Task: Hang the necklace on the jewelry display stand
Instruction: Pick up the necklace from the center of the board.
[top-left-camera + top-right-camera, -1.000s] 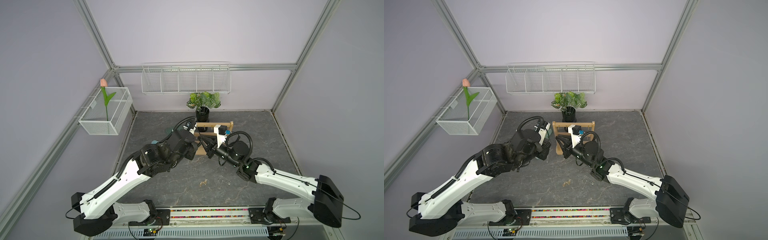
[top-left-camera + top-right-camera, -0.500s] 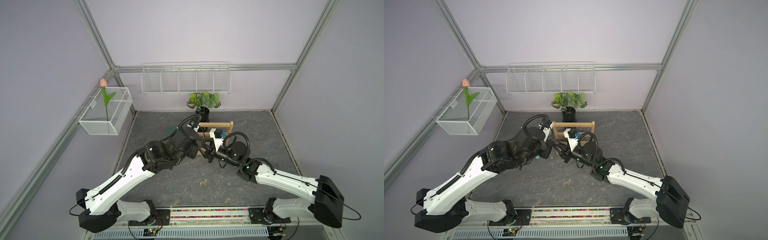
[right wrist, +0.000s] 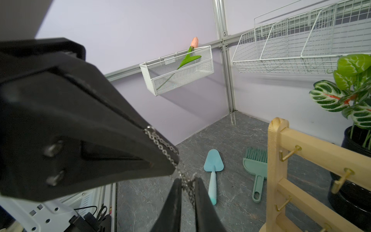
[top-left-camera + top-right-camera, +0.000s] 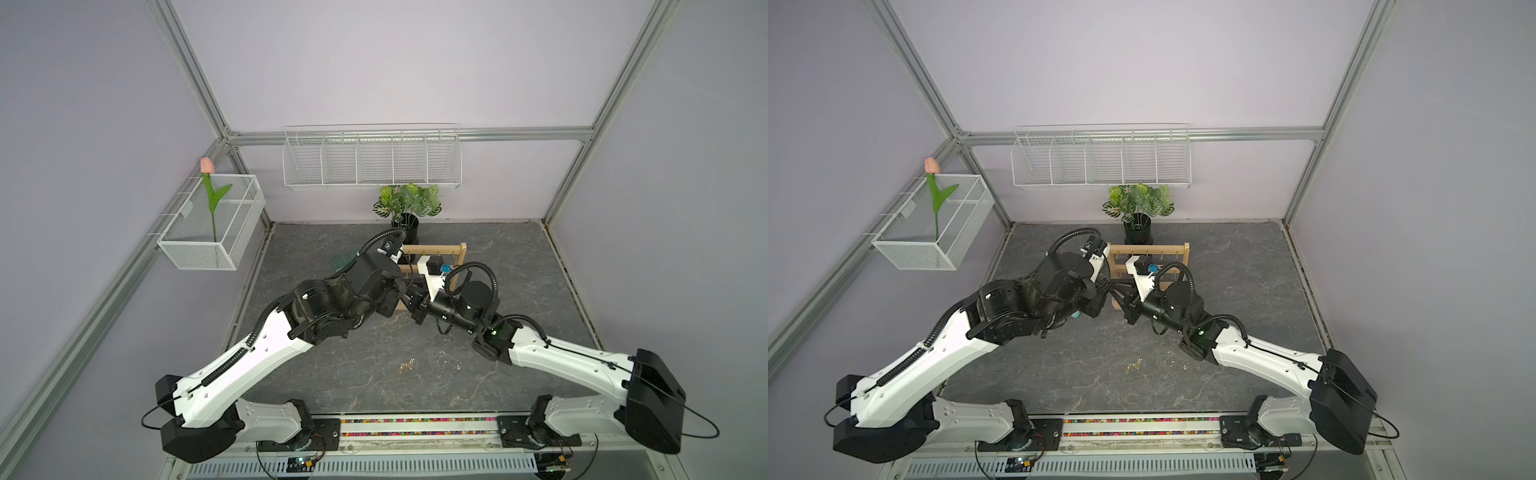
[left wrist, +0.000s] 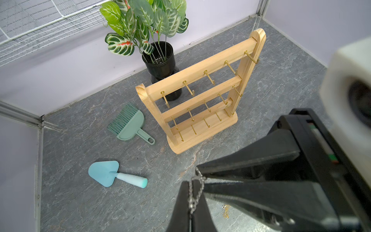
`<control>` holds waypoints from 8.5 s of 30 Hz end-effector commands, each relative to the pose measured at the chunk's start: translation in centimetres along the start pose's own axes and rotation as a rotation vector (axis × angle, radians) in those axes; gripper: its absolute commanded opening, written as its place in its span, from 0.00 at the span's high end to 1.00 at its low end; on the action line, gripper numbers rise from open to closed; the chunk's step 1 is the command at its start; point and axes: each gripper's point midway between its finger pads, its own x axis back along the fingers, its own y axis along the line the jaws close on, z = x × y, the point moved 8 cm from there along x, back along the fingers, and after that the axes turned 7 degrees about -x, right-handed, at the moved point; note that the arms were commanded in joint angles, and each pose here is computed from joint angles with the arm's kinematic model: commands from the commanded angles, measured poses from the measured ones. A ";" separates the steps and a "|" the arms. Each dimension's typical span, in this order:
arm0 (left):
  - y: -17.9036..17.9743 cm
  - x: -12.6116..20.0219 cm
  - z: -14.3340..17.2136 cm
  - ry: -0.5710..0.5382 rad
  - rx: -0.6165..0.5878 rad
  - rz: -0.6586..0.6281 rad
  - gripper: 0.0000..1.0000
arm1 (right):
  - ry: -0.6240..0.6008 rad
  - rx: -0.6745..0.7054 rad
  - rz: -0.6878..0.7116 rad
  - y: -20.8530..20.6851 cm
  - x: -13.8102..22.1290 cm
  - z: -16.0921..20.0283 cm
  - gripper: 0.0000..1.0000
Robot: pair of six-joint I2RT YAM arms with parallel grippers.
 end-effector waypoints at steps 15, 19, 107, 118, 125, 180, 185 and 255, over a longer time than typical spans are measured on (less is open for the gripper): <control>1.0 1.1 -0.6 -0.023 0.004 -0.067 1.00 | -0.094 0.005 0.061 -0.5 1.0 -1.3 0.88; 1.0 1.1 -0.7 -0.026 0.002 -0.067 1.00 | -0.091 0.008 0.053 -0.4 1.0 -1.2 0.91; 0.1 1.9 -1.0 -0.047 -0.087 -0.014 1.00 | -0.112 0.078 -0.078 1.9 1.0 -3.2 0.93; 0.5 1.9 -0.3 -0.036 -0.071 -0.050 0.95 | -0.203 0.086 -0.028 2.2 1.7 -4.6 0.93; 0.5 1.8 -0.1 -0.041 -0.073 -0.049 0.92 | -0.238 0.085 -0.021 2.5 1.3 -5.4 0.93; -0.2 -0.5 2.0 -0.109 0.073 0.136 0.65 | -0.205 0.022 -0.062 3.4 1.6 -7.5 0.93; -0.5 -1.1 2.5 -0.107 0.085 0.148 0.64 | -0.199 0.007 -0.065 3.4 1.4 -7.5 0.93; 0.3 -2.8 2.9 -0.095 0.097 0.067 0.69 | -0.211 -0.083 -0.180 3.4 0.8 -8.0 0.93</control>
